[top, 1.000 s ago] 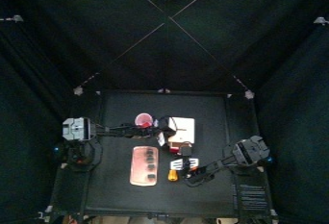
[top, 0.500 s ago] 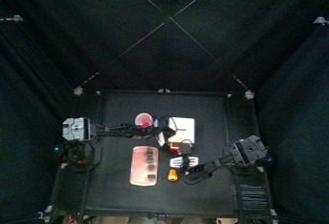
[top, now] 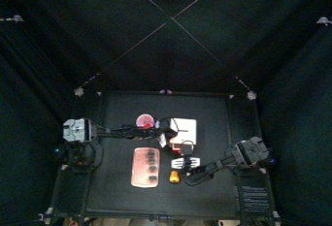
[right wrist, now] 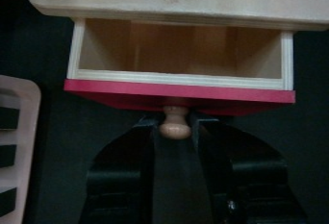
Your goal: Open drawer
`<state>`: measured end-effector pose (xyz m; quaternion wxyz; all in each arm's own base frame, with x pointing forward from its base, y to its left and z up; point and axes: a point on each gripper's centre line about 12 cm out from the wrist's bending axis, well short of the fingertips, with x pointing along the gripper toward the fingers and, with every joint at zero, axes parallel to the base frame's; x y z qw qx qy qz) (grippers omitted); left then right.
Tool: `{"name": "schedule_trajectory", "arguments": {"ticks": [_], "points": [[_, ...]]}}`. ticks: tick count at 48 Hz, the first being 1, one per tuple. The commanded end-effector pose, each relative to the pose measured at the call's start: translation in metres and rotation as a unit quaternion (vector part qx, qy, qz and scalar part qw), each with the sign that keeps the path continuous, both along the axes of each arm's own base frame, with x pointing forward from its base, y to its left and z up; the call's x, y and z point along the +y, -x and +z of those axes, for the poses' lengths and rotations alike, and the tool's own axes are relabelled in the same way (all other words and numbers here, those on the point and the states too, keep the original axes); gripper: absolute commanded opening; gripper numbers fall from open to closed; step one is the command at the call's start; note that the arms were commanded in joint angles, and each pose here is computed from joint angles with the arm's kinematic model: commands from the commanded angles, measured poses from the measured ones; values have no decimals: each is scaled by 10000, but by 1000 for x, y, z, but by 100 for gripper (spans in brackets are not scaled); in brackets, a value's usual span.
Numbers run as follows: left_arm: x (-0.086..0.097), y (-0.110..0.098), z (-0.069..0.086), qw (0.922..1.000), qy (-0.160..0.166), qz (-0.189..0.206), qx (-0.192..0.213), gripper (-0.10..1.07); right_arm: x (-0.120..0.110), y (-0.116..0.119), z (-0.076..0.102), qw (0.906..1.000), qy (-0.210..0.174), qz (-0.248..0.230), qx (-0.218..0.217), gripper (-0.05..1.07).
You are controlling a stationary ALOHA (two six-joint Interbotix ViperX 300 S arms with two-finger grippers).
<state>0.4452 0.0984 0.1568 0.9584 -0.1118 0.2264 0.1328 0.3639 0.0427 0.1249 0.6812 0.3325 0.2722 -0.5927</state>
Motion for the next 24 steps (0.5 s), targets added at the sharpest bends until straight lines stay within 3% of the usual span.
{"name": "schedule_trajectory", "arguments": {"ticks": [1,24], "points": [[1,2,-1,10000,10,13,37,61,0,-4,9,9999,-61,-53,-138,52],[1,2,-2,10000,12,13,44,61,1,-5,11,9999,-22,13,-151,45]]}}
